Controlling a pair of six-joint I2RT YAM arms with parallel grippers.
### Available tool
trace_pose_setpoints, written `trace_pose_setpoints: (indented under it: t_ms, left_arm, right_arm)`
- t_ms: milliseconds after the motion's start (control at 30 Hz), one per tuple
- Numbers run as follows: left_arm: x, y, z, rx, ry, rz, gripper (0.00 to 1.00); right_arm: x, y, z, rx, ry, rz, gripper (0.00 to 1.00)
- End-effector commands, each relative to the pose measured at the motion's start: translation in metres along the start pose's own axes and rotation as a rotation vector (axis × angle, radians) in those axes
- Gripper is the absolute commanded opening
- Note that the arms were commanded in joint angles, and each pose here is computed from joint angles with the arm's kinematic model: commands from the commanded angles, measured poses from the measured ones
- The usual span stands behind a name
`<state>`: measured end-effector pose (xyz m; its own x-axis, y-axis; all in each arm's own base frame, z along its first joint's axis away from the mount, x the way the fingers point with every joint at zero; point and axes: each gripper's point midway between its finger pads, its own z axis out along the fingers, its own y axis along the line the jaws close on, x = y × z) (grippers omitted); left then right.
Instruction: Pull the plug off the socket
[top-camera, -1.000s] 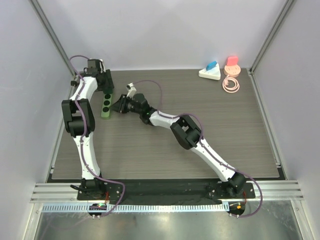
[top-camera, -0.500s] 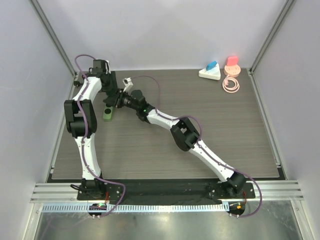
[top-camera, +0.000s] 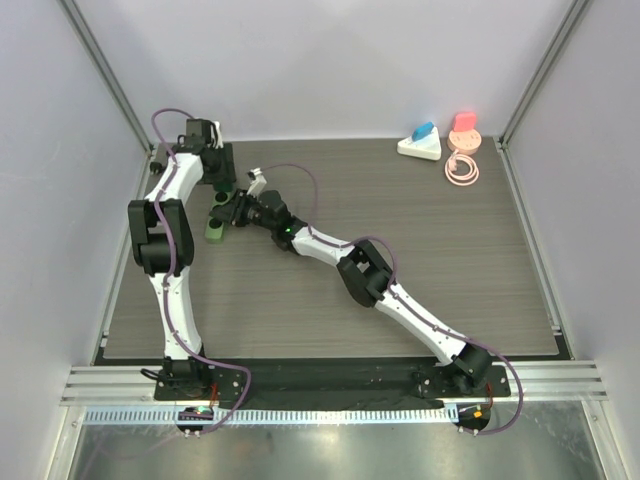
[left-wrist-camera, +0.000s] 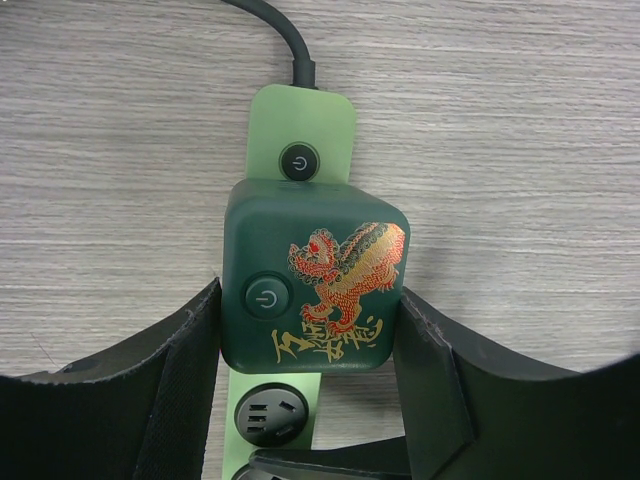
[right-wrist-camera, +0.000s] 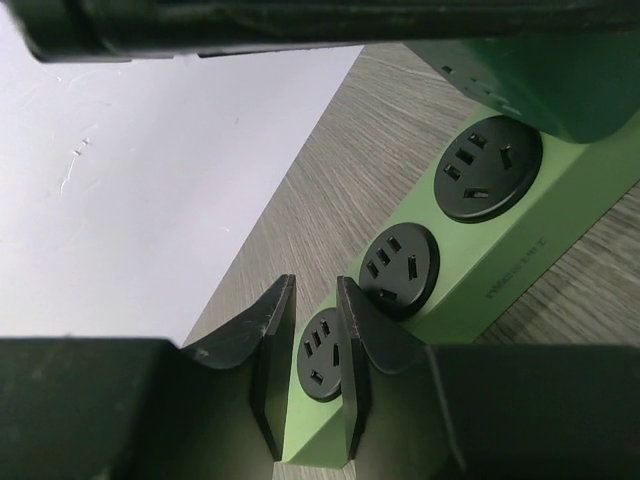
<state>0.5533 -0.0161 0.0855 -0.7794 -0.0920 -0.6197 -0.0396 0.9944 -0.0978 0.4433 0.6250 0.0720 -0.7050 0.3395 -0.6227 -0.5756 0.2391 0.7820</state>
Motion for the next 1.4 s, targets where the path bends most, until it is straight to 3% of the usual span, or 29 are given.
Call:
trace_pose_setpoints:
  t_ms: [0,200,300,567,667,700,733,833,1033,1200,1367]
  left_arm:
    - [0.009,-0.040,-0.027,0.129,0.071,0.003,0.00]
    - [0.016,-0.047,-0.016,0.148,0.102,-0.029,0.00]
    - [0.019,-0.049,-0.013,0.154,0.117,-0.046,0.00]
    - [0.016,-0.045,-0.018,0.121,0.129,-0.090,0.00]
    - [0.019,-0.037,-0.015,0.094,0.181,-0.136,0.00]
    - [0.002,-0.038,-0.020,0.111,0.157,-0.162,0.00]
    - [0.018,-0.036,-0.014,0.100,0.229,-0.176,0.00]
    - [0.011,-0.037,-0.013,0.096,0.237,-0.192,0.00]
    - [0.002,-0.046,-0.013,0.154,0.207,-0.259,0.00]
    - [-0.020,-0.061,-0.031,0.250,0.110,-0.280,0.00]
    - [-0.027,-0.030,-0.043,0.017,0.070,-0.296,0.00]
  right_arm:
    - [0.036,-0.036,-0.005,0.109,0.062,0.007,0.29]
    - [0.043,-0.066,-0.014,0.248,0.099,0.015,0.28]
    - [0.039,-0.086,-0.021,0.311,0.093,0.104,0.28]
    - [0.037,-0.093,-0.029,0.335,0.113,0.166,0.25]
    - [0.039,-0.098,-0.031,0.358,0.118,0.245,0.19]
    - [0.035,-0.098,-0.031,0.364,0.109,0.273,0.13]
    - [0.034,-0.099,-0.031,0.372,0.102,0.319,0.10]
    - [0.034,-0.104,-0.035,0.413,0.092,0.419,0.06]
    - [0.039,-0.105,-0.033,0.403,0.089,0.523,0.06]
    - [0.041,-0.106,-0.034,0.407,0.088,0.551,0.08]
    - [0.038,-0.108,-0.034,0.412,0.075,0.561,0.12]
